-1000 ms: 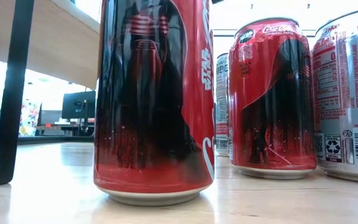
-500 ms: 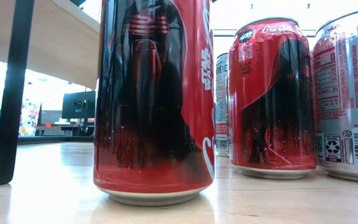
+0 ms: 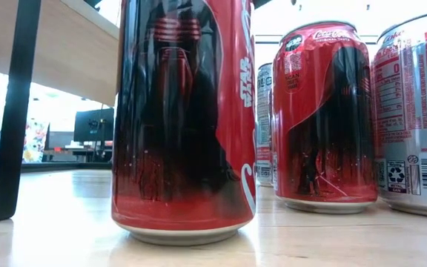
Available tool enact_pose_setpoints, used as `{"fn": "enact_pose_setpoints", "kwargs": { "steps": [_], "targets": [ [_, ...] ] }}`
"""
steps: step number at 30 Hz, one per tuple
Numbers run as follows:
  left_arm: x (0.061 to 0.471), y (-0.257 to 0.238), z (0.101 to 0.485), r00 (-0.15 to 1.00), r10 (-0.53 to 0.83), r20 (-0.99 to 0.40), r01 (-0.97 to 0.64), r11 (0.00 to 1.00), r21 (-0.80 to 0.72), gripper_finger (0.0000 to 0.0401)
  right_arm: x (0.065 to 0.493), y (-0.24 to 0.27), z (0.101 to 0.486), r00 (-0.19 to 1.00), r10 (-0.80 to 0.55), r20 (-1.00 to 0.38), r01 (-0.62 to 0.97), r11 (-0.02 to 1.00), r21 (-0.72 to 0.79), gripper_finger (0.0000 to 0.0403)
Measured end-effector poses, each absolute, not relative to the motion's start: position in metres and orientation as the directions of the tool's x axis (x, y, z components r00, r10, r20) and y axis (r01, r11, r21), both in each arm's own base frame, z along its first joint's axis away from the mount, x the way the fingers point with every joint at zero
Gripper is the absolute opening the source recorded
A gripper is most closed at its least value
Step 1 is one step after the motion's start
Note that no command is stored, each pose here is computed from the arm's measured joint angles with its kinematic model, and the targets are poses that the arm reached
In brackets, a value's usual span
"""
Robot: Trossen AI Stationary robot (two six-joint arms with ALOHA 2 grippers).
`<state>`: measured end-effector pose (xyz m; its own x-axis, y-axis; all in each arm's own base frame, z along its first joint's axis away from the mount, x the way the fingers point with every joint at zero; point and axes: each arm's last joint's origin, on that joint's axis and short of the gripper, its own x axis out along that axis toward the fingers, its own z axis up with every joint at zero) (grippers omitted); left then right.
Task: Place canned beverage on shelf
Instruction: Put the top white soda can on the shelf, then put the white soda can on the shelf
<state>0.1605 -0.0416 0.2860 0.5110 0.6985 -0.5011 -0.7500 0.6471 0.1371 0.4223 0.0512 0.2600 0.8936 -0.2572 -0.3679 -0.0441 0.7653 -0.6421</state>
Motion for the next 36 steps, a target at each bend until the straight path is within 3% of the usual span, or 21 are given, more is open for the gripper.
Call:
{"fn": "enact_pose_setpoints", "kwargs": {
  "steps": [4, 22, 36],
  "targets": [
    [0.161, -0.042, 0.286, 0.511, 0.697, -0.502, -0.75, 0.648, 0.136, 0.0302, 0.433, 0.052, 0.252, 0.877, -0.301, -0.375, -0.05, 0.719, -0.694, 0.0322],
    [0.161, -0.042, 0.286, 0.511, 0.698, -0.502, -0.75, 0.648, 0.137, 0.0302, 0.439, 0.034, 0.252, 0.891, -0.254, -0.375, -0.044, 0.775, -0.63, 0.0322],
    [0.157, -0.048, 0.3, 0.55, 0.709, -0.441, -0.734, 0.663, 0.15, 0.0301, 0.419, 0.077, 0.262, 0.847, -0.352, -0.399, -0.041, 0.705, -0.708, 0.0322]
  ]
}}
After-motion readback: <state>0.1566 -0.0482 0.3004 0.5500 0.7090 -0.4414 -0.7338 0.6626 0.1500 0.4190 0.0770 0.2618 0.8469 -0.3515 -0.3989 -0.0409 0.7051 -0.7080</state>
